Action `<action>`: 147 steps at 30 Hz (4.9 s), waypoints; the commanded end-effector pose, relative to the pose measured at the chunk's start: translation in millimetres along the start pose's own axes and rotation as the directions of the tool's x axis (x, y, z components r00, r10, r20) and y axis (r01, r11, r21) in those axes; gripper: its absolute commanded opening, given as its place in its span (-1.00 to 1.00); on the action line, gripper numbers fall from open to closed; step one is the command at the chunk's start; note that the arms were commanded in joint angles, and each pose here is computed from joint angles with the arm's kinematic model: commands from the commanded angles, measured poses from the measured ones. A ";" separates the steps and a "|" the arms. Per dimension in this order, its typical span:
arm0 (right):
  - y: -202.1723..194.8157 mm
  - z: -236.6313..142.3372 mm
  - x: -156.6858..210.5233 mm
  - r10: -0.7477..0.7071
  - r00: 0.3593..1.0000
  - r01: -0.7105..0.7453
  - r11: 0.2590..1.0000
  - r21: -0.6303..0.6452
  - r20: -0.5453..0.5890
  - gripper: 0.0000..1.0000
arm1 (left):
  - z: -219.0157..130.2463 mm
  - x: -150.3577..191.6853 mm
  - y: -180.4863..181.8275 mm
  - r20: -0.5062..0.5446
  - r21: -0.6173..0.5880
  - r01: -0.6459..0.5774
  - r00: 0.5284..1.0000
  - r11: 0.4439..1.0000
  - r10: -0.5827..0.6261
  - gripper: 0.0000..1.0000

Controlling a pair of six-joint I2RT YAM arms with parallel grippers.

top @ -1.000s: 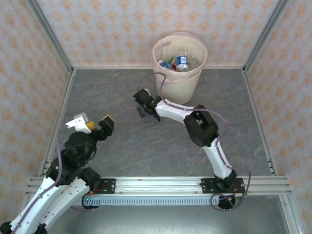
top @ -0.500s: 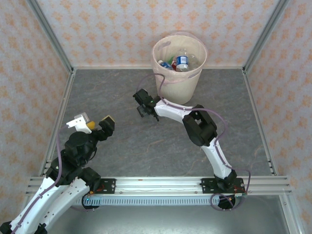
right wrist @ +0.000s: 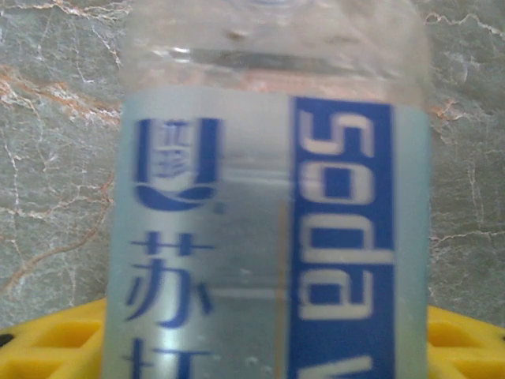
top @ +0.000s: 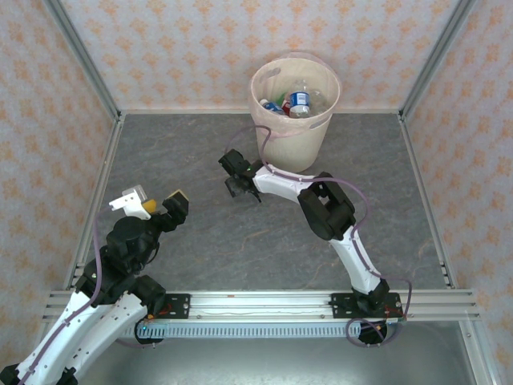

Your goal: Put the plastic bottles in the bin

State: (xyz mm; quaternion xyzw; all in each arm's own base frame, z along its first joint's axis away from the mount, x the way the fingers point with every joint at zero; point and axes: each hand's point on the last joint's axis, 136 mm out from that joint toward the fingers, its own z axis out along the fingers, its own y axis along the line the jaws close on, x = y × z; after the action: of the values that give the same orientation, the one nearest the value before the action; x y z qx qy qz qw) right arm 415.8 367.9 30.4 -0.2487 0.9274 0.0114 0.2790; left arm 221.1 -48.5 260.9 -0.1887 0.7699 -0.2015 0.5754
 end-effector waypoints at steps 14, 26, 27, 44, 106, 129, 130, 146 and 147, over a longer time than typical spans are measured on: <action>-7.7 -71.4 -33.7 0.098 0.984 -0.094 0.995 -0.036 0.146 0.01 | 0.8 -3.1 -4.2 0.005 0.016 0.004 1.000 1.000 -0.004 0.98; -4.5 -198.0 -90.5 0.159 0.921 -0.114 0.983 -0.144 0.355 0.02 | -8.8 -30.8 -28.0 0.045 0.086 0.021 0.999 0.996 -0.025 0.98; -3.9 -208.2 -94.5 0.166 0.915 -0.112 0.980 -0.164 0.368 0.02 | -10.2 -34.3 -29.5 0.051 0.087 0.020 0.998 0.996 -0.024 0.98; -27.9 -330.1 -144.2 0.322 0.779 -0.183 0.938 -0.295 0.539 0.00 | -20.4 -56.0 -56.2 0.063 0.179 0.030 0.997 0.983 -0.042 0.98; -205.0 -316.4 -175.6 0.566 0.623 -0.511 0.817 -0.267 0.540 0.99 | -15.5 -36.0 -69.9 -0.020 0.257 0.019 1.000 0.966 -0.014 0.98; -246.9 -353.2 30.0 0.515 0.458 -0.666 0.738 -0.104 0.724 0.99 | 46.7 19.1 -51.0 -0.183 0.079 -0.002 0.983 0.997 0.017 0.98; -250.3 -350.6 42.5 0.504 0.450 -0.679 0.730 -0.084 0.737 0.99 | 51.5 22.3 -48.4 -0.188 0.062 -0.004 0.982 0.998 0.015 0.98; -288.1 -276.7 156.2 0.353 0.454 -0.808 0.551 0.210 0.818 0.99 | 123.4 28.5 19.5 -0.104 -0.302 -0.099 0.992 0.948 0.070 0.99; -290.1 -272.1 157.7 0.344 0.455 -0.808 0.546 0.219 0.821 0.99 | 126.8 27.3 31.5 -0.080 -0.331 -0.067 0.996 0.941 0.043 0.99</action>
State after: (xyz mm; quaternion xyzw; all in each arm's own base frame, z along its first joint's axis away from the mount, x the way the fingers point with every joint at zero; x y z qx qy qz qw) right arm 295.7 13.5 198.0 0.1915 0.7667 -0.0608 0.6098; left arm 322.8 -75.6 191.1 -0.2028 0.8468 -0.0863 0.4842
